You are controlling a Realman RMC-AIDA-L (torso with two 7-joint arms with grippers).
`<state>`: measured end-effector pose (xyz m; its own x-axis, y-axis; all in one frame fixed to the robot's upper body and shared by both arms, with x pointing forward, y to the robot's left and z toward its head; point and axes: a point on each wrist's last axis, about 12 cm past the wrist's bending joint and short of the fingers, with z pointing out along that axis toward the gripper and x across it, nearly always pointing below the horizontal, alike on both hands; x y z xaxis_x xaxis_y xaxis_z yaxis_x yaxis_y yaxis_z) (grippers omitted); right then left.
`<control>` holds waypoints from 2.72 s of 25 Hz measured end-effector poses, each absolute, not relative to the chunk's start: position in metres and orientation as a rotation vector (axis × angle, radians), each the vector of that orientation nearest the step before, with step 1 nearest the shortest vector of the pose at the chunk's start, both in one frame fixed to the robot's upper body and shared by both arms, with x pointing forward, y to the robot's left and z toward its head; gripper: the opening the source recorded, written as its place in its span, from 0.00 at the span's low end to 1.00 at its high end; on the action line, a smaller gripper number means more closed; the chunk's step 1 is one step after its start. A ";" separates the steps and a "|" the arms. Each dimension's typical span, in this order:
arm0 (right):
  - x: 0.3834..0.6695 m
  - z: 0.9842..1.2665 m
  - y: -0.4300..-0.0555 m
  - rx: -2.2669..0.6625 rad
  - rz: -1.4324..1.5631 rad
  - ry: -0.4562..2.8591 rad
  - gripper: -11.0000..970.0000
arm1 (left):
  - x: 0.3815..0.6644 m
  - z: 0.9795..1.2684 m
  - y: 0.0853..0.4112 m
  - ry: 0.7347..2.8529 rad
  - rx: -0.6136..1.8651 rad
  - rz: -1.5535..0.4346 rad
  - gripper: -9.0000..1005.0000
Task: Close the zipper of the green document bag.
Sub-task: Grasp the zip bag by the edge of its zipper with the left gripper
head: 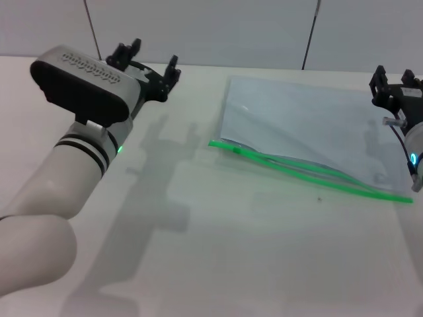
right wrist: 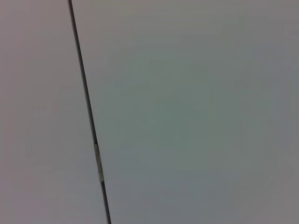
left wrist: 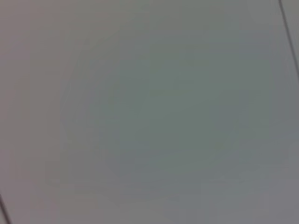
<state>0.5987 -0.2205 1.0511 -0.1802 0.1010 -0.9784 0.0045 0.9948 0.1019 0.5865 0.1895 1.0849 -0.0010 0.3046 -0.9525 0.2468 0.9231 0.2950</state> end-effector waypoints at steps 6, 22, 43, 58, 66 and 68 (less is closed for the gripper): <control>0.598 1.050 -0.222 0.083 0.081 1.754 0.54 | 0.586 1.089 0.178 1.627 0.522 -0.008 0.71; 0.598 1.049 -0.224 0.084 0.078 1.759 0.54 | 0.569 1.125 0.170 1.657 0.983 -0.045 0.71; 0.599 1.050 -0.221 0.076 0.083 1.756 0.54 | 0.576 1.132 0.161 1.663 1.457 0.143 0.71; 0.600 1.051 -0.220 0.072 0.087 1.756 0.54 | 0.586 1.121 0.148 1.666 1.561 0.201 0.71; 0.601 1.052 -0.219 0.071 0.090 1.754 0.54 | 0.586 1.116 0.142 1.627 1.584 0.219 0.71; 0.601 1.052 -0.219 0.072 0.091 1.753 0.54 | 0.586 1.115 0.141 1.616 1.586 0.223 0.71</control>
